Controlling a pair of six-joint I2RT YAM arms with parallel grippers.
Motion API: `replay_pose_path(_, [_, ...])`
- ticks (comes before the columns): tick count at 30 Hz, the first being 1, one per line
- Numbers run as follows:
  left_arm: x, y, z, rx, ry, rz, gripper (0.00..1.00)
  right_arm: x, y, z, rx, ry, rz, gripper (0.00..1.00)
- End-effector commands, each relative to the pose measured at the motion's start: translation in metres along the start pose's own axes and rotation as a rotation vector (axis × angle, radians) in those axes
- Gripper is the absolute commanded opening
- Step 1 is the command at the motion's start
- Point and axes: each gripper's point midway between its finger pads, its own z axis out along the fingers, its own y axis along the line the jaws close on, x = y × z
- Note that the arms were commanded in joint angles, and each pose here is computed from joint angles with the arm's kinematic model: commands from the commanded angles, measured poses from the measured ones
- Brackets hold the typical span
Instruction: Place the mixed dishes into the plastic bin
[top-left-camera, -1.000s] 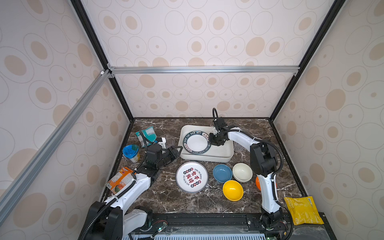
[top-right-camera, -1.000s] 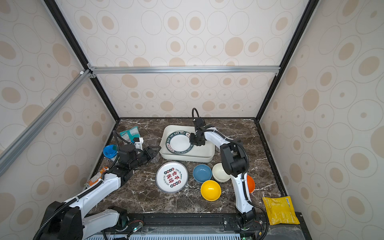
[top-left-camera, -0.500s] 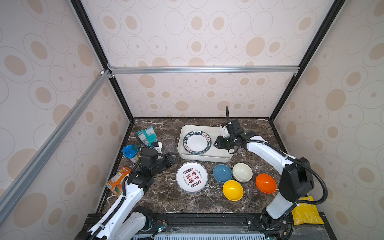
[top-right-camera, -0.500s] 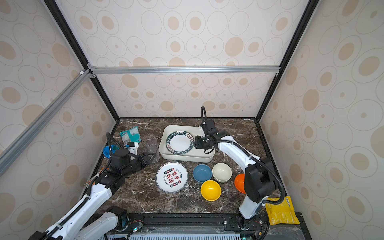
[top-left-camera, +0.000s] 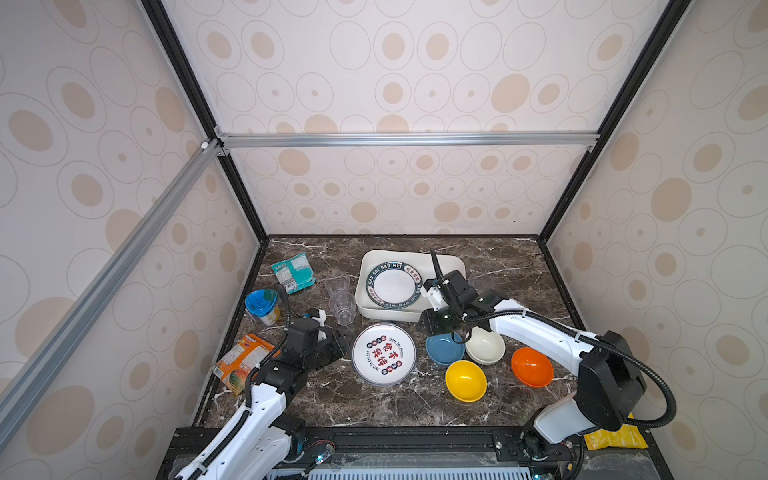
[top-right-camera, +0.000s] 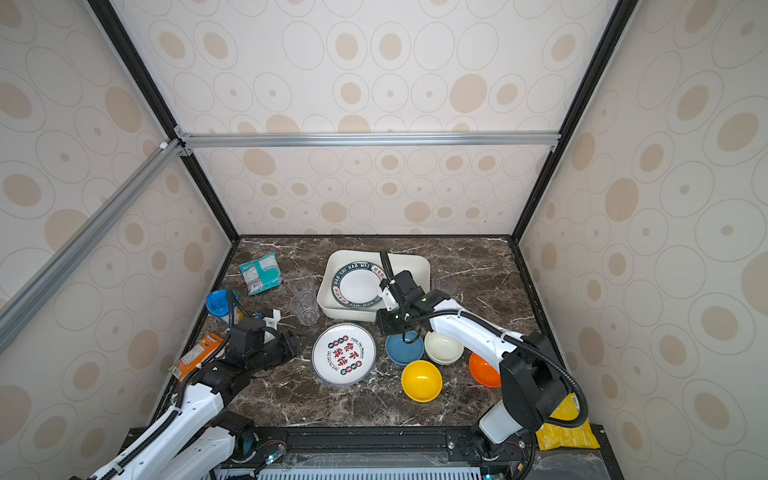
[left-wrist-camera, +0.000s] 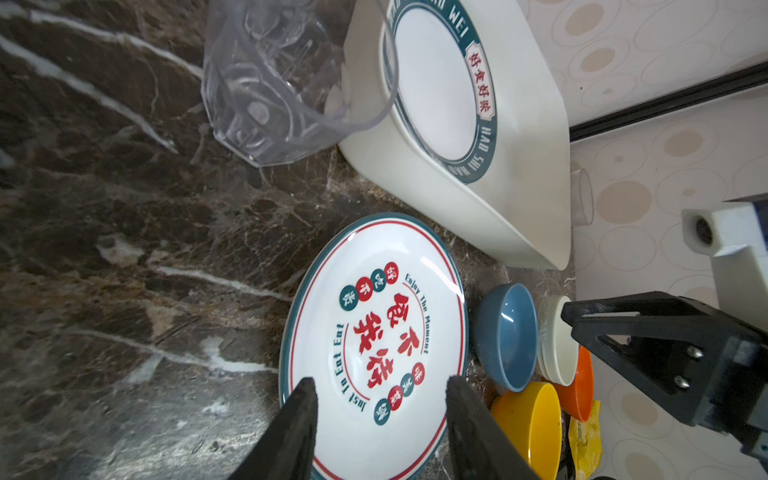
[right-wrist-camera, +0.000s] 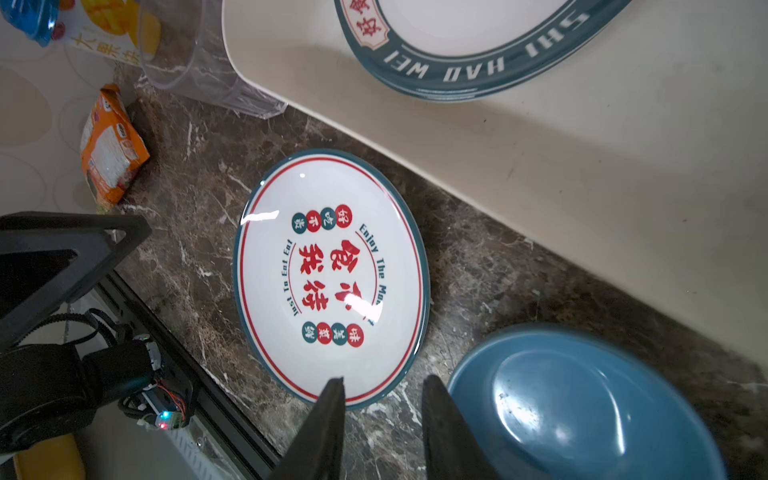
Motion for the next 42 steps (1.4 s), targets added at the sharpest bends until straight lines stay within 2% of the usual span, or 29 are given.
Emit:
replay_pose_path(1, [0.005,0.004,0.008,0.001,0.002,-0.019,0.48,0.01,0.003,0.015,0.004,0.029,-0.019,0.34])
replay_pose_path(11, [0.023,0.019,0.029,-0.003,0.033,-0.041,0.45,0.022,-0.001,0.04,0.04,0.097,-0.057,0.33])
replay_pose_path(28, [0.039,0.037,0.051,0.007,0.056,-0.072,0.38,0.025,0.001,0.053,0.048,0.129,-0.066,0.31])
replay_pose_path(39, [0.044,0.043,0.056,0.008,0.062,-0.077,0.29,0.025,0.0,0.055,0.056,0.13,-0.064,0.3])
replay_pose_path(42, [0.04,0.039,0.057,0.028,0.049,-0.067,0.24,0.024,0.0,0.055,0.059,0.129,-0.062,0.3])
